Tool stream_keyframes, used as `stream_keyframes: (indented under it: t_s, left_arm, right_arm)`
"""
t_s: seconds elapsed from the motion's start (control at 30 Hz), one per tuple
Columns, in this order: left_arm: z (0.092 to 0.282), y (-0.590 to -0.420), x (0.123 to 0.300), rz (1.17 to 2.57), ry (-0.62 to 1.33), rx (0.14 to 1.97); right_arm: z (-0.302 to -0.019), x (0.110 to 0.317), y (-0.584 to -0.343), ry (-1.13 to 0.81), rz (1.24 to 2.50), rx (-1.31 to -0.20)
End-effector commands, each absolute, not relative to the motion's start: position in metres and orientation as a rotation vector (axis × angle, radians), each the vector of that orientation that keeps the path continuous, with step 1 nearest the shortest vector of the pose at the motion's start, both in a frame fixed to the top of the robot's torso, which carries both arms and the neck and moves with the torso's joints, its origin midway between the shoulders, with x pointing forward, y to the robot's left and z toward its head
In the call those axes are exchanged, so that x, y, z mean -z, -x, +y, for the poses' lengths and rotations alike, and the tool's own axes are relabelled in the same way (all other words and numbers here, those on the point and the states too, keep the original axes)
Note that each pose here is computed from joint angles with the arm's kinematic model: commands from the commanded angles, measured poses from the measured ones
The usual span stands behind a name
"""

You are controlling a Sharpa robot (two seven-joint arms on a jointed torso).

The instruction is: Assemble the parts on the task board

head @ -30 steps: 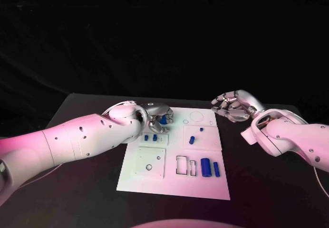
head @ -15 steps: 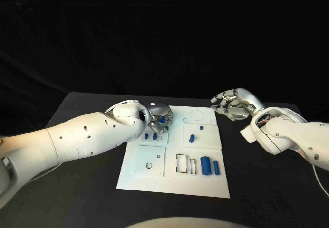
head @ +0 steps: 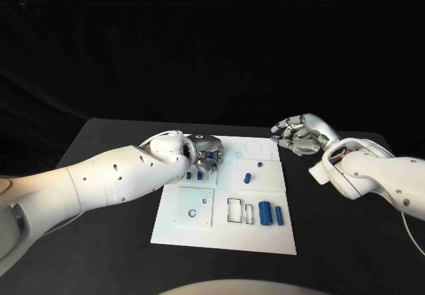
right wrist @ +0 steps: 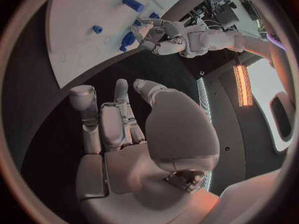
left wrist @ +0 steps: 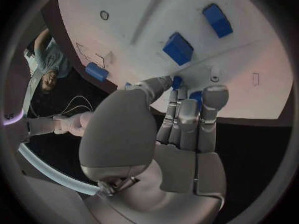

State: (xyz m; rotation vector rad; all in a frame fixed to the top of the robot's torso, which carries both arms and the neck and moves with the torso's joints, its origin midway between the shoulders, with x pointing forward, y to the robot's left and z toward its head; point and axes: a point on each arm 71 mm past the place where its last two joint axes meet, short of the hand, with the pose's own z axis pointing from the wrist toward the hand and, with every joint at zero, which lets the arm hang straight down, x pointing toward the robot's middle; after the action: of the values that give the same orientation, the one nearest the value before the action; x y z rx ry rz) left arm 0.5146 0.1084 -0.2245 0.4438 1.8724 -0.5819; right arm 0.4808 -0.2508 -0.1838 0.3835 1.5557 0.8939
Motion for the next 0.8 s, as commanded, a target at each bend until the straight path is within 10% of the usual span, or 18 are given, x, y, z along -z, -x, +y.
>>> stream_keyframes:
  t_s: [0.03, 0.8]
  left_arm:
    - [0.1095, -0.5129, 0.232, 1.917, -0.456, 0.548]
    - [0.1143, -0.5138, 0.2328, 1.926, -0.439, 0.522]
  right_arm:
    - [-0.2493, 0.1837, -0.4801, -0.366, 1.554, -0.902]
    - [-0.2491, 0.1841, -0.4802, -0.366, 1.556, -0.903]
